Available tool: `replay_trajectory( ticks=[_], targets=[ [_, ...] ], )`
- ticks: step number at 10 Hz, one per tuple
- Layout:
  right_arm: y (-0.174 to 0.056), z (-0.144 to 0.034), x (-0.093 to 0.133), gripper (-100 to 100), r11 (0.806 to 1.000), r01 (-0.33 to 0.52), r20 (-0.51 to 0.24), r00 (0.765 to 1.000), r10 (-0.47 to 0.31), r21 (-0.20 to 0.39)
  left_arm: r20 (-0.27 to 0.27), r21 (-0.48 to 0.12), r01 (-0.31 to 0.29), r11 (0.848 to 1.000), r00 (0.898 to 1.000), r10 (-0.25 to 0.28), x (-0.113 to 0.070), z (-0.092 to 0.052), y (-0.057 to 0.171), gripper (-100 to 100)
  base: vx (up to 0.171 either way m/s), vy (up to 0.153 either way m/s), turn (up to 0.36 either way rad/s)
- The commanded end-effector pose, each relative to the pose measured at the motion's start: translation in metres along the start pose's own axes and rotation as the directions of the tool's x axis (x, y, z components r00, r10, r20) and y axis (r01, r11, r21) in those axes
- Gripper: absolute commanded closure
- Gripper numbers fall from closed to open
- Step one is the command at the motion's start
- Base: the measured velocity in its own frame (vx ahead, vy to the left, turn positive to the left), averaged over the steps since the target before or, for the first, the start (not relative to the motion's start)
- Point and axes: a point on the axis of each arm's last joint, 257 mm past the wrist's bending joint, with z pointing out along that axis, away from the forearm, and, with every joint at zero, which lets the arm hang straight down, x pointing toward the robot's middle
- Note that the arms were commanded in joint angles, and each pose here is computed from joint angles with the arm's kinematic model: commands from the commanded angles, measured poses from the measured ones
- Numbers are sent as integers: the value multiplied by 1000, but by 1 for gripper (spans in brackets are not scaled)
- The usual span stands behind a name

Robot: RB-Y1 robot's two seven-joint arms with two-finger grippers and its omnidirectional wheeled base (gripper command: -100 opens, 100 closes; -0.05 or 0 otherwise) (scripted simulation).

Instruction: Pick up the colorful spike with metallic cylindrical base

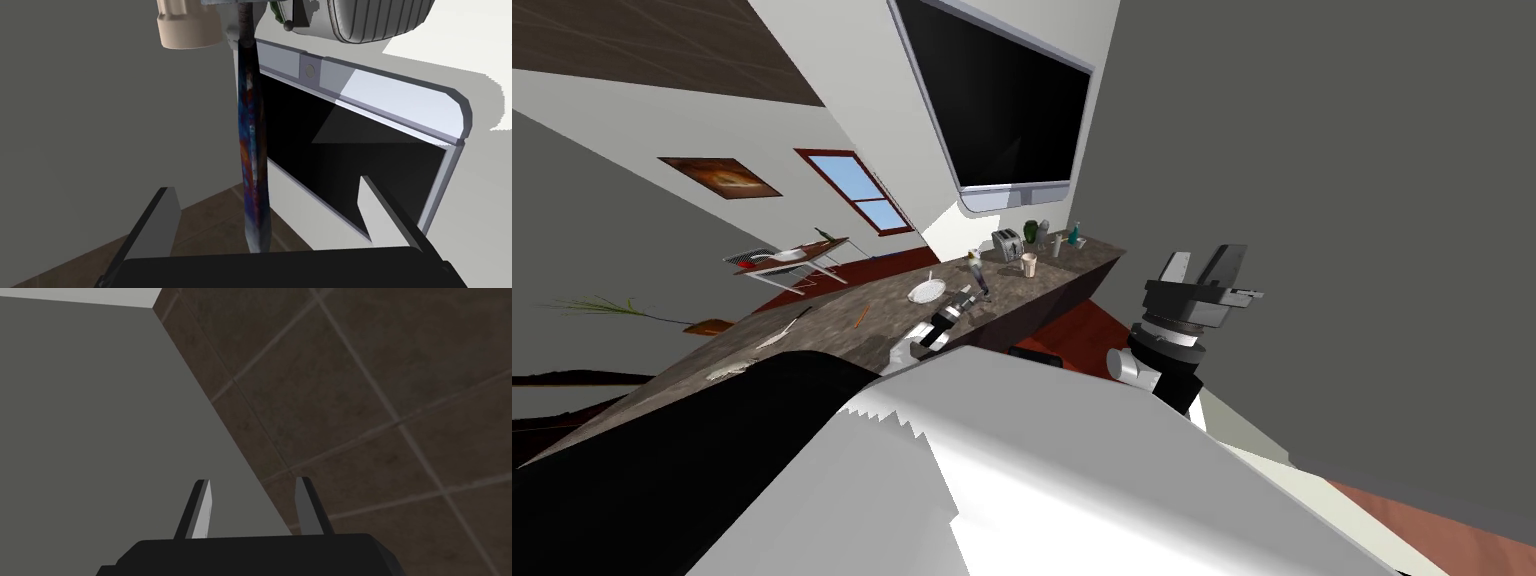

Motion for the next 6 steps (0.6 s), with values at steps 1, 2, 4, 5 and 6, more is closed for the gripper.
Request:
replay_trajectory(
  ticks=[1,2,4,5,6],
  targets=[
    [0,0,0,0,1000,0,0,1000,0,0,0,0,0,1000,1000,0,0,0,0,-100,51,-61,-18],
    [0,0,0,0,1000,0,0,1000,0,0,-5,-4,-4,1000,1000,4,2,0,1,0,10,-10,6],
    [0,0,0,0,1000,0,0,1000,0,0,-16,11,3,1000,1000,-2,8,-12,12,-100,65,-70,40],
    [0,0,0,0,1000,0,0,1000,0,0,-29,7,5,1000,1000,-5,12,-22,26,-100,108,-115,35],
    [0,0,0,0,1000,0,0,1000,0,0,-24,23,8,1000,1000,-8,13,-24,23,-100,79,-95,27]
  ],
)
